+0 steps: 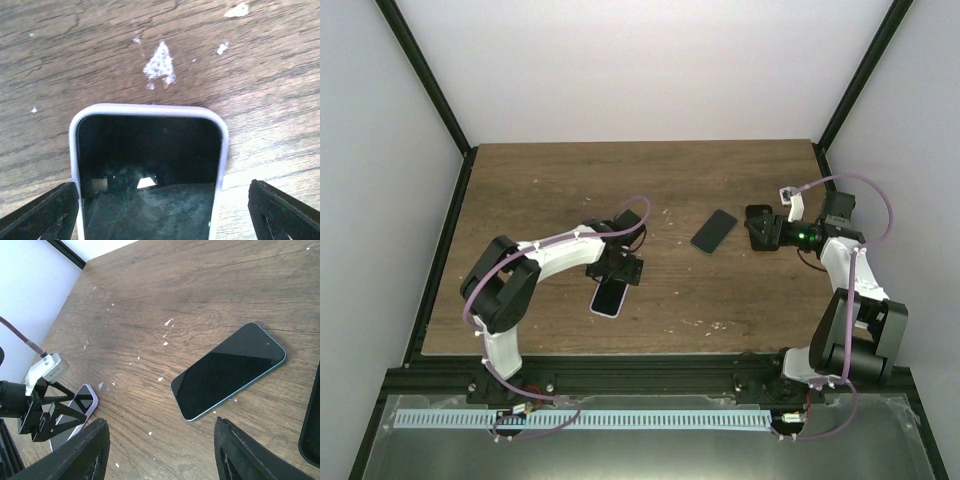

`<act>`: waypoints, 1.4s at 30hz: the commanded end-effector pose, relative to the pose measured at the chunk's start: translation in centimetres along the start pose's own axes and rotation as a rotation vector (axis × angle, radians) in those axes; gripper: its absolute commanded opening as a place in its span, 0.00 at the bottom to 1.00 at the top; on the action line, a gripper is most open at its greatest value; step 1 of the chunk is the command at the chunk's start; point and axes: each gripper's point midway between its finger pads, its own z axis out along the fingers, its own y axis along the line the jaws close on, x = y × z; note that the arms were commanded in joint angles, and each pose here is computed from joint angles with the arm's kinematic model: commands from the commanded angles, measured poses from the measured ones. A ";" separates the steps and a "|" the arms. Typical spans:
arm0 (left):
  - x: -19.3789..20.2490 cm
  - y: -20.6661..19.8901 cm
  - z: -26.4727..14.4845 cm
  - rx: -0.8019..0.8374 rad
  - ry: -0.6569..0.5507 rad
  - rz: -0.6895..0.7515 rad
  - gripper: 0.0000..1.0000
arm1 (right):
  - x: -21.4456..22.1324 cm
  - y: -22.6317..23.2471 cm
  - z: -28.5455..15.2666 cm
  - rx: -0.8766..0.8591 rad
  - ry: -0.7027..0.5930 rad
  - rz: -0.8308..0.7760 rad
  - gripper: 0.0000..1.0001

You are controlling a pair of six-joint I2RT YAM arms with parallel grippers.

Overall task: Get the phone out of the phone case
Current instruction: Pick up the phone at the center of the board.

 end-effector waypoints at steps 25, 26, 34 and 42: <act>1.4 0.5 2.4 0.033 0.131 0.002 0.86 | -0.4 0.5 -0.1 -0.008 0.000 -0.025 0.59; 1.4 0.5 2.4 0.032 0.134 0.003 0.83 | -0.4 0.4 0.0 -0.008 0.000 -0.024 0.59; -1.5 -0.1 -2.4 0.080 -0.013 -0.023 0.59 | -0.6 0.8 0.2 -0.002 0.004 -0.057 0.58; -6.3 -1.3 -12.1 0.298 -0.416 -0.243 0.49 | -1.0 11.0 5.5 -0.136 0.108 -0.342 0.56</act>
